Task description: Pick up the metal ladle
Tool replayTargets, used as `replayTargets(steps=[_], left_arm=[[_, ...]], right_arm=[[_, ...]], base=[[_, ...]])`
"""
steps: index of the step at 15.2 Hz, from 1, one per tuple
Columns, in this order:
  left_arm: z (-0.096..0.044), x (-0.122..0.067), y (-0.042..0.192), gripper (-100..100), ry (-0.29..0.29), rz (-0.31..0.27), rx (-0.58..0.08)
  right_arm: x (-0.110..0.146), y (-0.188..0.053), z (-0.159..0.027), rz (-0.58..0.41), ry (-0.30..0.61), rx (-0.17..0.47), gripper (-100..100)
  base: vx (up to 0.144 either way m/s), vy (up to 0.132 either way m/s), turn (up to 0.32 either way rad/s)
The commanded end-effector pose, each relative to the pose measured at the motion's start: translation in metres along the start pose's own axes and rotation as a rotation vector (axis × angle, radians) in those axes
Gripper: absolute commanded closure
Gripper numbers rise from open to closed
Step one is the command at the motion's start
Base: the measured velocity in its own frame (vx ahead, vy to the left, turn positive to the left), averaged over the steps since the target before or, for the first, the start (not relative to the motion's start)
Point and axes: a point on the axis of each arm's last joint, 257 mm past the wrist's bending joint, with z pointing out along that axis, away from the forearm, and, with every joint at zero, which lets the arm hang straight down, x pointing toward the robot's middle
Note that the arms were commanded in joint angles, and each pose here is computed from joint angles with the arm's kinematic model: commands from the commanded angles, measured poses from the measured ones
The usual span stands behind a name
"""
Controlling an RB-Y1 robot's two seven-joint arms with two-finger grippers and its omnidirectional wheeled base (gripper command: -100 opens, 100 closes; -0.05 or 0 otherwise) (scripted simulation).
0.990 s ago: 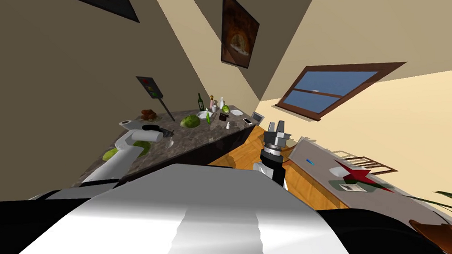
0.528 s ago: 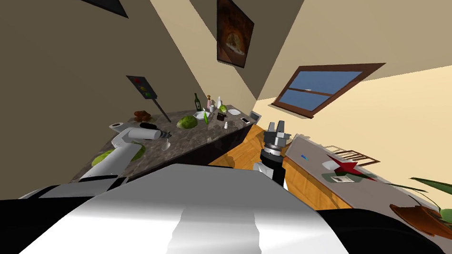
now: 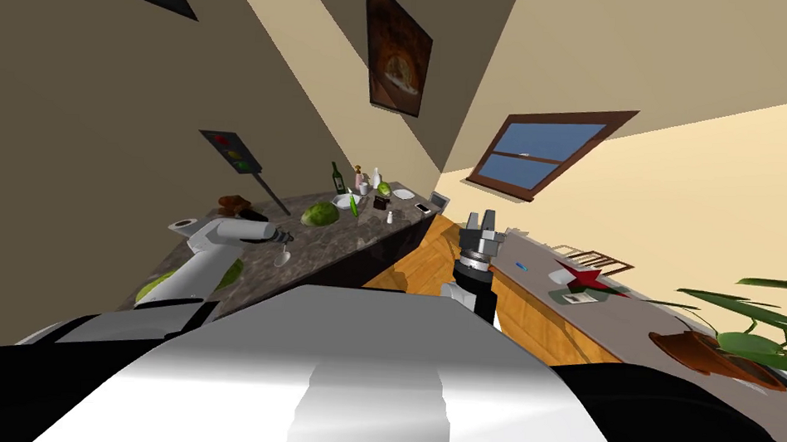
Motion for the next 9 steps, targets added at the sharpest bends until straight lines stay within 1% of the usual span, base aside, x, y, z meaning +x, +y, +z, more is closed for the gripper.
replayTargets(steps=[1,2,3,5,6,8,9], left_arm=[[0.000,-0.011,-0.003,-100,-0.048,-0.030,-0.005],[0.000,-0.011,-0.003,-100,-0.048,-0.030,-0.005],[0.000,-0.018,-0.010,-100,-0.092,-0.101,-0.008],[0.000,-0.025,-0.009,-100,-0.122,-0.103,-0.011],[-0.001,-0.030,-0.015,-100,-0.154,-0.168,-0.012],[-0.002,-0.040,-0.014,-100,-0.193,-0.173,-0.015],[-0.003,-0.046,-0.019,-100,-0.229,-0.241,-0.016]], right_arm=[[0.000,0.000,0.000,0.000,0.000,0.000,0],[0.000,0.000,0.000,0.000,0.000,0.000,0],[0.000,0.000,0.000,0.000,0.000,0.000,0],[0.000,0.000,0.000,0.000,0.000,0.000,0],[0.000,0.000,0.000,0.000,0.000,0.000,0],[0.000,0.000,0.000,0.000,0.000,0.000,0],[0.000,0.000,0.000,0.000,0.000,0.000,0]], base=[[-0.002,0.006,-0.071],[0.000,0.000,0.000],[-0.002,0.002,-0.115],[-0.003,0.007,-0.119],[-0.004,0.007,-0.114],[-0.004,0.008,-0.093],[-0.005,0.006,-0.141]])
